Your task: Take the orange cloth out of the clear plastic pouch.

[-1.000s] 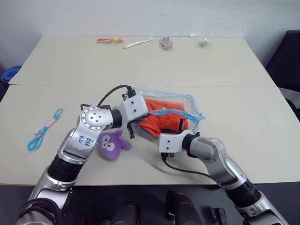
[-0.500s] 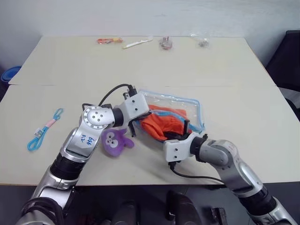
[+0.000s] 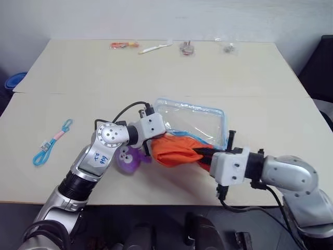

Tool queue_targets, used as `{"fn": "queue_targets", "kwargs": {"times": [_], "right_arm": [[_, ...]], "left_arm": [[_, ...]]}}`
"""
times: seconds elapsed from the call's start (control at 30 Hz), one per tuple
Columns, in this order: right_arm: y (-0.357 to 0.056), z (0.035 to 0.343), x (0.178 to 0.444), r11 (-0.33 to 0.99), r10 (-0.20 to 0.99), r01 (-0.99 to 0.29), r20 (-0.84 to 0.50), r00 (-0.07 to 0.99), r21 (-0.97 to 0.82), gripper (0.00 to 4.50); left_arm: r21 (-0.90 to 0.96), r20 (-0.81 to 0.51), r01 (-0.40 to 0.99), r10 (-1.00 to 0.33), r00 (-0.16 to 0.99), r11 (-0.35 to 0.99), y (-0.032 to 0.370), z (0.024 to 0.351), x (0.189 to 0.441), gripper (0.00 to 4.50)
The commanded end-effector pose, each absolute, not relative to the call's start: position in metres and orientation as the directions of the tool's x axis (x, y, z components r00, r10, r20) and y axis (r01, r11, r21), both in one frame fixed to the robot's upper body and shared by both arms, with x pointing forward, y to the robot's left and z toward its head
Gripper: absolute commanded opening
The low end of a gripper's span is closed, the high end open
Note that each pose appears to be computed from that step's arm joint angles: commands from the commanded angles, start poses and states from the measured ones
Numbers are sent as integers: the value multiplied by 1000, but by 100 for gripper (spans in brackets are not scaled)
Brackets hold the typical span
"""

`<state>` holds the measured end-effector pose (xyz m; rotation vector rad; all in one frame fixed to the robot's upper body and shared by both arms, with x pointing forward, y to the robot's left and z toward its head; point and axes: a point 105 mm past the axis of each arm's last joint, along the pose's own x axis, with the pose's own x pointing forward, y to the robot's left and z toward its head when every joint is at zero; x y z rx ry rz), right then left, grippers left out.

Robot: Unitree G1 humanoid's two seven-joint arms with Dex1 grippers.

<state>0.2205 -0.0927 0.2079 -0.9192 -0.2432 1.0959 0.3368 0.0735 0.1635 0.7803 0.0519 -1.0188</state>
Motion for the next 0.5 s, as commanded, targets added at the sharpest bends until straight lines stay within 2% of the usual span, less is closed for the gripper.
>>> {"fn": "queue_targets", "kwargs": {"times": [0.03, 0.27, 0.37, 0.5], "right_arm": [[-105, 232, 207, 170, 848, -665, -235, 474, -728, 0], [-145, 259, 201, 226, 794, -734, -316, 520, -640, 0], [-181, 276, 214, 339, 725, -701, -301, 620, -628, 0], [-229, 295, 229, 471, 638, -632, -258, 726, -616, 0]], "left_arm": [[530, -347, 796, -781, 519, 293, 74, 177, 331, 67], [429, -337, 855, -827, 450, 291, 86, 196, 317, 276], [236, -371, 956, -892, 256, 176, 104, 207, 287, 370], [58, -379, 998, -925, 26, 4, 124, 229, 255, 370]]}}
